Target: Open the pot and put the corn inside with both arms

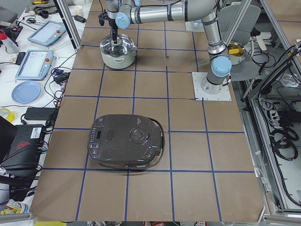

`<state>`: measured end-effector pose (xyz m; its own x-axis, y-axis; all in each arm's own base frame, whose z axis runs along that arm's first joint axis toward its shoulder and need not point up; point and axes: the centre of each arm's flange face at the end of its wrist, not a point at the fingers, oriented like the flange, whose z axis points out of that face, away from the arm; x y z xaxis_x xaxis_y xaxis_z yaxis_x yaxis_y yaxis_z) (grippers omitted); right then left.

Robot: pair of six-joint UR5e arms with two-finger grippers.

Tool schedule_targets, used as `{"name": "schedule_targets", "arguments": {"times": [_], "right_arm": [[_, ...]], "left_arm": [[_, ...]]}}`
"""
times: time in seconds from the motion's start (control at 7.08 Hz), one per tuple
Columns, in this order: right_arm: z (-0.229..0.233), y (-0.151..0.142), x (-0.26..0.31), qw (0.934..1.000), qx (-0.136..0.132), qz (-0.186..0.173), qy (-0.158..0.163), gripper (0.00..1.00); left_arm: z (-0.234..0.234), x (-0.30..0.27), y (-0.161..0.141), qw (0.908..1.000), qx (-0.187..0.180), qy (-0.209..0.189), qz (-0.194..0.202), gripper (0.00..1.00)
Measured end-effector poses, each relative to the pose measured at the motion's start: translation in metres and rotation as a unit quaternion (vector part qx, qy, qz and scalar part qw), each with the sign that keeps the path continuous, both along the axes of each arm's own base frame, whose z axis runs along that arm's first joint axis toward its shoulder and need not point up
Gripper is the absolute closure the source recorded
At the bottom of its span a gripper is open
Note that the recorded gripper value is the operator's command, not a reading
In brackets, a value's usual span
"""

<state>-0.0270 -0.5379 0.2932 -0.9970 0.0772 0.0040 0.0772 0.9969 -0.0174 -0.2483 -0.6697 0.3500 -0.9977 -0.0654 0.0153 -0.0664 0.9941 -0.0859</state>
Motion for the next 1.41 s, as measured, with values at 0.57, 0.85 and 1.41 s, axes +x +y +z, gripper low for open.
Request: {"name": "schedule_targets", "arguments": {"times": [0.57, 0.85, 1.41], "right_arm": [[-0.094, 0.047, -0.011, 0.9998, -0.010, -0.010, -0.012, 0.00], [-0.111, 0.046, -0.012, 0.9999, -0.007, -0.005, -0.012, 0.19], [-0.112, 0.046, -0.011, 0.9999, -0.005, 0.002, -0.014, 0.70]], "left_arm": [[-0.001, 0.000, 0.000, 1.0000, 0.002, 0.000, 0.000, 1.00], [0.024, 0.000, 0.002, 0.9999, -0.017, 0.003, 0.000, 1.00], [0.069, 0.092, 0.010, 0.9981, 0.032, -0.044, -0.031, 1.00]]}}
